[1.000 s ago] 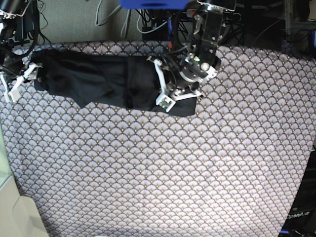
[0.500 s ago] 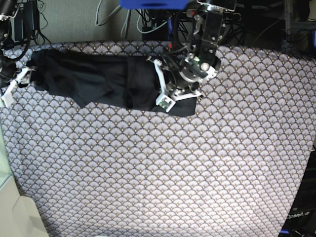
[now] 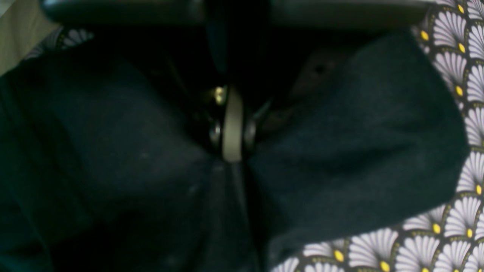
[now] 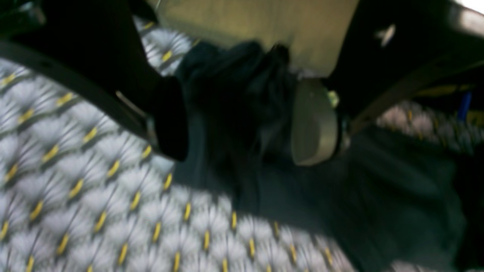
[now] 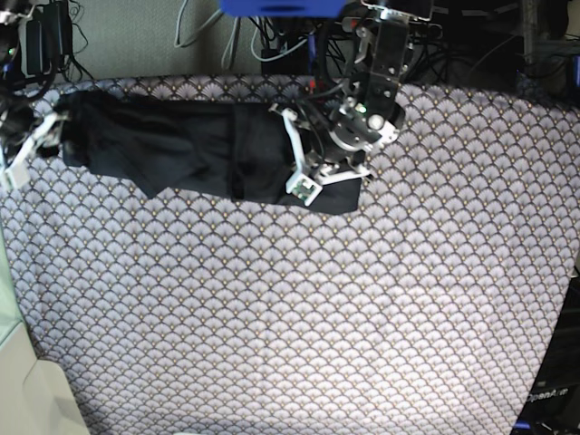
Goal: Fold the T-shirt properly
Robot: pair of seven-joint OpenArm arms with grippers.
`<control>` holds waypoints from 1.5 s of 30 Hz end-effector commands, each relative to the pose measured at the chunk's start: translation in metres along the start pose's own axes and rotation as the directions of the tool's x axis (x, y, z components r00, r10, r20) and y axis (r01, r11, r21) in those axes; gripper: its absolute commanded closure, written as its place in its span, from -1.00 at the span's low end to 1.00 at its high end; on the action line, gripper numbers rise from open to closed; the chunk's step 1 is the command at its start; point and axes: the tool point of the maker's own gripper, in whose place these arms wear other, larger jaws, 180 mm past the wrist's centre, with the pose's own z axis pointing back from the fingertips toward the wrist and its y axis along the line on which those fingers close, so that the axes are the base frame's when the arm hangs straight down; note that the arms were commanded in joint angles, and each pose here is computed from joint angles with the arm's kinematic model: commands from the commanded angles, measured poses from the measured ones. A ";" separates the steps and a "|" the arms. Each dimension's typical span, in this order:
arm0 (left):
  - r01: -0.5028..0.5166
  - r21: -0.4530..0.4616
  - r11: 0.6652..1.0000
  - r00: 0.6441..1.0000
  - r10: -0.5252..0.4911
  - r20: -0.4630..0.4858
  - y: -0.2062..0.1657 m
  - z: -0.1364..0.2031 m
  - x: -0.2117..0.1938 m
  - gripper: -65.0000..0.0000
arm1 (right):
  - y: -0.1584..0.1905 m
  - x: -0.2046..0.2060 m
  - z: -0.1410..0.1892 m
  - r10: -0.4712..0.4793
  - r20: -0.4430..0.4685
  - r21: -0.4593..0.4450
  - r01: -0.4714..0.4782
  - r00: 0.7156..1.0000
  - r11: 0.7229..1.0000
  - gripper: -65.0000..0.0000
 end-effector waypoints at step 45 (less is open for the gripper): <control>0.011 0.023 1.000 1.000 -0.010 -0.026 0.005 0.003 -0.004 1.00 | -0.034 -0.024 -0.022 -0.094 0.014 -0.090 0.095 0.995 0.991 -0.37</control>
